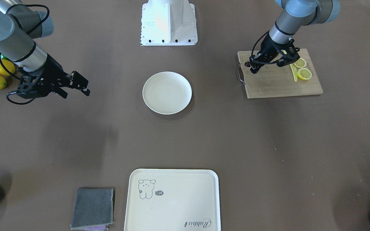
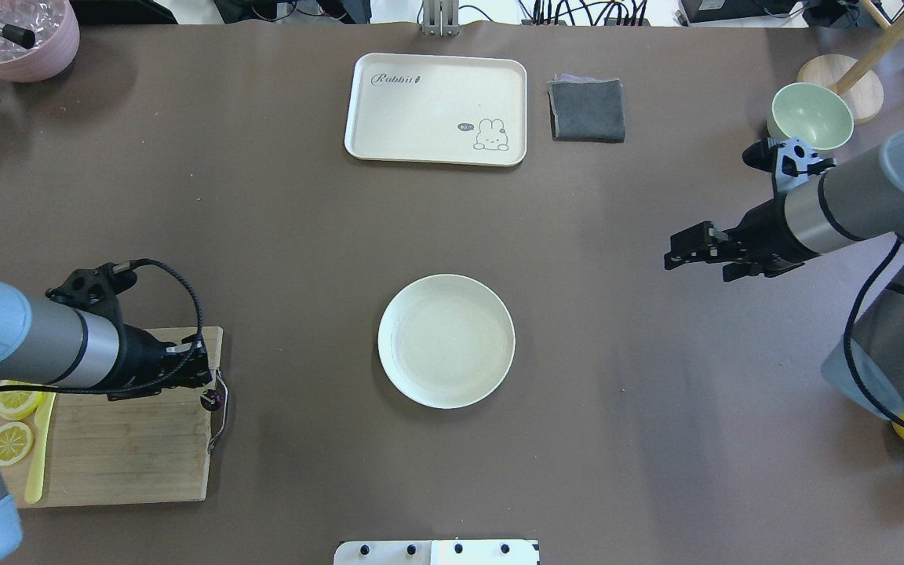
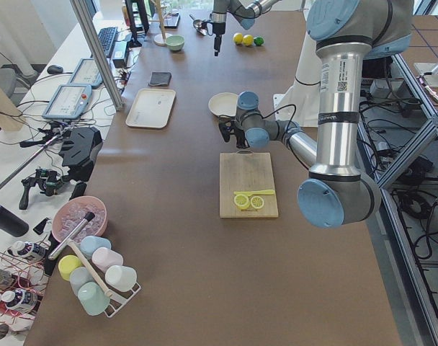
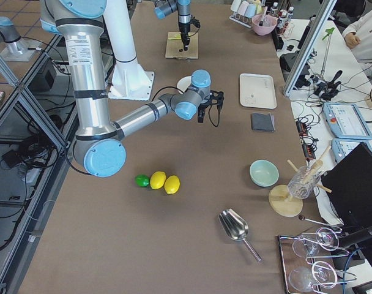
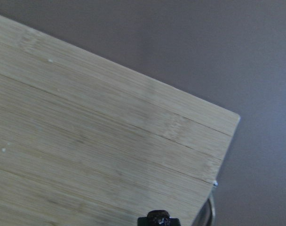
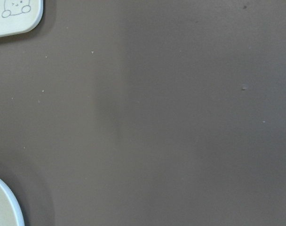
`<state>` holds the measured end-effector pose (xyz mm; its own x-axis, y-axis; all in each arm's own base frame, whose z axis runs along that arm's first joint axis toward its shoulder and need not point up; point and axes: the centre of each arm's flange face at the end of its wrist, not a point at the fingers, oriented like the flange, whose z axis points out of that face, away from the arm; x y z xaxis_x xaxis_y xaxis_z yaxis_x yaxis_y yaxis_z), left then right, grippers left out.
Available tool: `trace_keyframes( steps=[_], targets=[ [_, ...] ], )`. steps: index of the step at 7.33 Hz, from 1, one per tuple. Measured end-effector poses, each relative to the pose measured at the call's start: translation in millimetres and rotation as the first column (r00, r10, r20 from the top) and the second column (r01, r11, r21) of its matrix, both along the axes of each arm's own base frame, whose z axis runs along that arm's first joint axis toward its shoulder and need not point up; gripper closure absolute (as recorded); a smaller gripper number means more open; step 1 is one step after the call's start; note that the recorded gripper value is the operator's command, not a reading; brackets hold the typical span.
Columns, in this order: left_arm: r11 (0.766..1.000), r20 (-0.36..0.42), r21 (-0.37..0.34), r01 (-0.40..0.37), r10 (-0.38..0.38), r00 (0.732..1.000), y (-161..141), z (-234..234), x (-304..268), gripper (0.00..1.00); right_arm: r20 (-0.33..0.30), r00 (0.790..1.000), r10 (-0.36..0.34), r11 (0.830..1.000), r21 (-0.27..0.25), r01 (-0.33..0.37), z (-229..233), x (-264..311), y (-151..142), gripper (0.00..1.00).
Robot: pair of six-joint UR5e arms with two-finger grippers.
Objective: Place red cherry on plate
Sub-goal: 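Carry the cherries with the left gripper onto the plate and open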
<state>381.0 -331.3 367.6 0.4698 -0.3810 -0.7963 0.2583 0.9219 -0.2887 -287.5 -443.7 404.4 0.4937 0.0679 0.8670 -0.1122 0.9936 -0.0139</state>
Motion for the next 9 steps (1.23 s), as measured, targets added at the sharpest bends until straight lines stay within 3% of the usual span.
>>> trace_keyframes(
  steps=[4,9],
  targets=[
    [0.999,-0.034,0.037,0.018,-0.016,0.999,-51,-125,96,1.00,-0.064,0.998,-0.027,0.997,0.069,0.031,81,125,10,0.00],
    [0.998,-0.031,0.045,0.048,-0.046,0.998,-41,-181,199,1.00,-0.110,0.993,-0.042,0.994,0.099,0.053,138,197,41,0.00]
  ],
)
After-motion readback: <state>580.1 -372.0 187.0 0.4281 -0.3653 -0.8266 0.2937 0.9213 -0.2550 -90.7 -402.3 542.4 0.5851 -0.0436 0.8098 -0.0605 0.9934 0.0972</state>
